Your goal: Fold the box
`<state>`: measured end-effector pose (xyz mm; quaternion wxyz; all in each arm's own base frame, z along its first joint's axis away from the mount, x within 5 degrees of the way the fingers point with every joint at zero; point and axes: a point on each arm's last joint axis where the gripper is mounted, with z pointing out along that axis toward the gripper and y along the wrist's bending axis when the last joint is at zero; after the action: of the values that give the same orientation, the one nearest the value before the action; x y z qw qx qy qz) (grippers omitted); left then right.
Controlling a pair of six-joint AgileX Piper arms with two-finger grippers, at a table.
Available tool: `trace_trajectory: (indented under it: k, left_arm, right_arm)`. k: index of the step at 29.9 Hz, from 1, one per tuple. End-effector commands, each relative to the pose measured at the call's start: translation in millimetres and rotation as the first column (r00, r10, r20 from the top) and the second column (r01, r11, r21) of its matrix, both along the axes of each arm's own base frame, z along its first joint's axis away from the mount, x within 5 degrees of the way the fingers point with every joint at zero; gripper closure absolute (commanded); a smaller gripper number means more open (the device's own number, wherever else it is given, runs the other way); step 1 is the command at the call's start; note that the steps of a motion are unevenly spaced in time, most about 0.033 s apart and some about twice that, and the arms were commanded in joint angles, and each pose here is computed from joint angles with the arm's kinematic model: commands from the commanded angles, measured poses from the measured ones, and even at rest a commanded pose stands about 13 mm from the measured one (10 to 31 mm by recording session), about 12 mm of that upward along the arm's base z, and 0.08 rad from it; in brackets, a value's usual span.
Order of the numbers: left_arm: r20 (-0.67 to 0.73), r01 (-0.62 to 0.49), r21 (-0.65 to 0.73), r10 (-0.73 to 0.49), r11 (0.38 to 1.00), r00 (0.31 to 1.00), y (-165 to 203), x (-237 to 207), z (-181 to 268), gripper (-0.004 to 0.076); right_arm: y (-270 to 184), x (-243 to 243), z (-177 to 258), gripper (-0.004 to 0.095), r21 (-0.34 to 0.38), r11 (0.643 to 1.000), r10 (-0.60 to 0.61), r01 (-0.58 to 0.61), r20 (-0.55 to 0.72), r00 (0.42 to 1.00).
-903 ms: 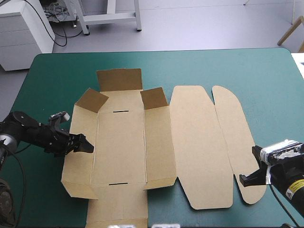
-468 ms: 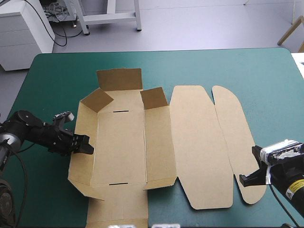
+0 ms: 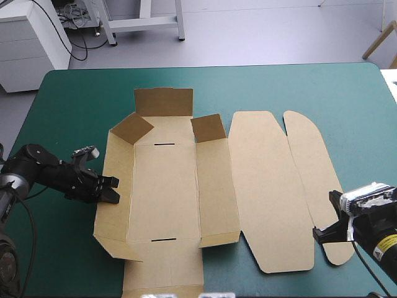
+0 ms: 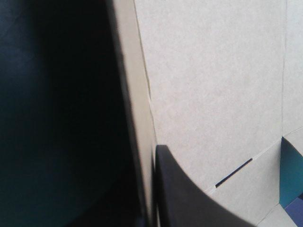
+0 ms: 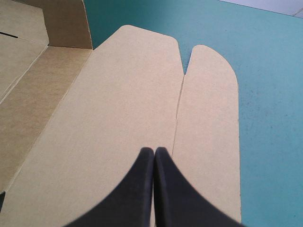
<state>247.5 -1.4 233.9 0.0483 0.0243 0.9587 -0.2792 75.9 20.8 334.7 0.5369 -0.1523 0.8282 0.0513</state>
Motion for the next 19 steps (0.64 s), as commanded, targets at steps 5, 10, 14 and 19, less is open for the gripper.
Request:
trace_trajectory:
  k: [5, 10, 14, 19]
  left_arm:
    - [0.077, 0.066, 0.078, -0.072, 0.995, 0.994, 4.4, 7.2, 34.0, 0.0734]
    - [0.175, 0.111, 0.296, -0.168, 0.949, 0.970, 14.1, 23.3, 74.5, 0.0734]
    - [0.234, 0.143, 0.499, -0.292, 0.855, 0.927, 6.2, 35.4, 109.0, 0.0734]
    - [0.265, 0.183, 0.658, -0.452, 0.730, 0.852, -19.2, 53.7, 137.7, 0.0734]
  right_arm:
    - [0.5, 2.2, 13.2, 0.0927, 0.007, 1.000, 0.006, -0.006, 0.082, 0.997]
    - [0.3, 2.2, 13.1, 0.0927, -0.014, 1.000, 0.013, -0.012, 0.085, 0.996]
    - [0.1, 2.0, 12.5, 0.0927, -0.025, 1.000, 0.016, -0.014, 0.081, 0.997]
    - [0.0, 1.8, 11.8, 0.0927, -0.027, 1.000, 0.015, -0.013, 0.073, 0.997]
